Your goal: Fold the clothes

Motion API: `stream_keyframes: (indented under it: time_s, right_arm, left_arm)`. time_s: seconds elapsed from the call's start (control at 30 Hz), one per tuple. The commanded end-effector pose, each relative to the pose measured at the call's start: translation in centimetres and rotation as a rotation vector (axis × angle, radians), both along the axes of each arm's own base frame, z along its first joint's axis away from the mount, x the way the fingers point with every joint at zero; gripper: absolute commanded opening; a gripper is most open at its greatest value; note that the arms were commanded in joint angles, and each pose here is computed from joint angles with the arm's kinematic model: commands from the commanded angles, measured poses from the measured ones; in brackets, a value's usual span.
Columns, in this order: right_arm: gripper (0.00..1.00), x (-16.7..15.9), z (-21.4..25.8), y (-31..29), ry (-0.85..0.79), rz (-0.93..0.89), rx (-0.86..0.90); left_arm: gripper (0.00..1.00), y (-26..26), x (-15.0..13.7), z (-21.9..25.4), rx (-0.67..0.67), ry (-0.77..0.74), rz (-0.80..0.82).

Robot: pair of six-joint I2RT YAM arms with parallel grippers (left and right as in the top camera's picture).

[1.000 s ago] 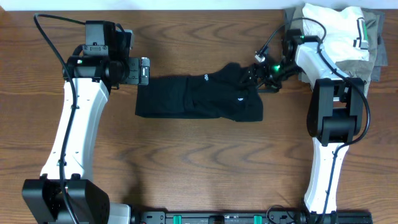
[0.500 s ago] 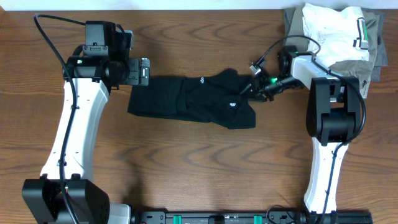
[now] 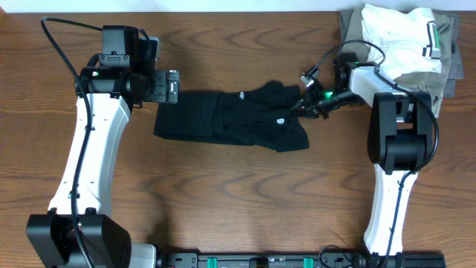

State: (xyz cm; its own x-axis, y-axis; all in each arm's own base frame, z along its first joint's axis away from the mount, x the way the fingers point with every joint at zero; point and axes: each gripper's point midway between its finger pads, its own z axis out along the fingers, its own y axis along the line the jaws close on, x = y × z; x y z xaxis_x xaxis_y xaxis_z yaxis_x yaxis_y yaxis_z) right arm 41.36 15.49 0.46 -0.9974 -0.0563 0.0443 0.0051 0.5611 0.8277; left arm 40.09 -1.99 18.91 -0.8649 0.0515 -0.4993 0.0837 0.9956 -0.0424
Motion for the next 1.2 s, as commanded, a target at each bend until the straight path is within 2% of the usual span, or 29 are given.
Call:
stream_keyframes:
  time_s: [0.0,0.27,0.5,0.7,0.97,1.17]
  right_arm:
    - [0.01,1.3,2.0,-3.0,-0.065,-0.053,-0.085]
    - [0.01,1.7,6.9,-7.7,-0.148,-0.128,-0.225]
    - [0.01,1.3,10.8,-7.3,-0.207,-0.142,-0.271]
    - [0.01,1.4,12.5,-2.7,-0.252,-0.106,-0.250]
    - [0.01,2.5,14.6,7.3,-0.392,-0.047,-0.160]
    - [0.01,1.8,16.0,13.5,-0.478,-0.009,-0.112]
  left_arm:
    - [0.98,0.3,0.2,1.2,0.003,-0.028,0.016]
    - [0.98,0.3,0.2,1.2,0.003,-0.029,0.016]
    - [0.98,0.4,0.2,1.2,0.007,-0.029,0.017]
    - [0.98,0.4,0.2,1.2,0.008,-0.030,0.015]
    - [0.98,0.5,0.2,1.1,0.023,-0.030,-0.002]
    - [0.98,1.3,0.2,1.1,0.064,-0.031,0.022]
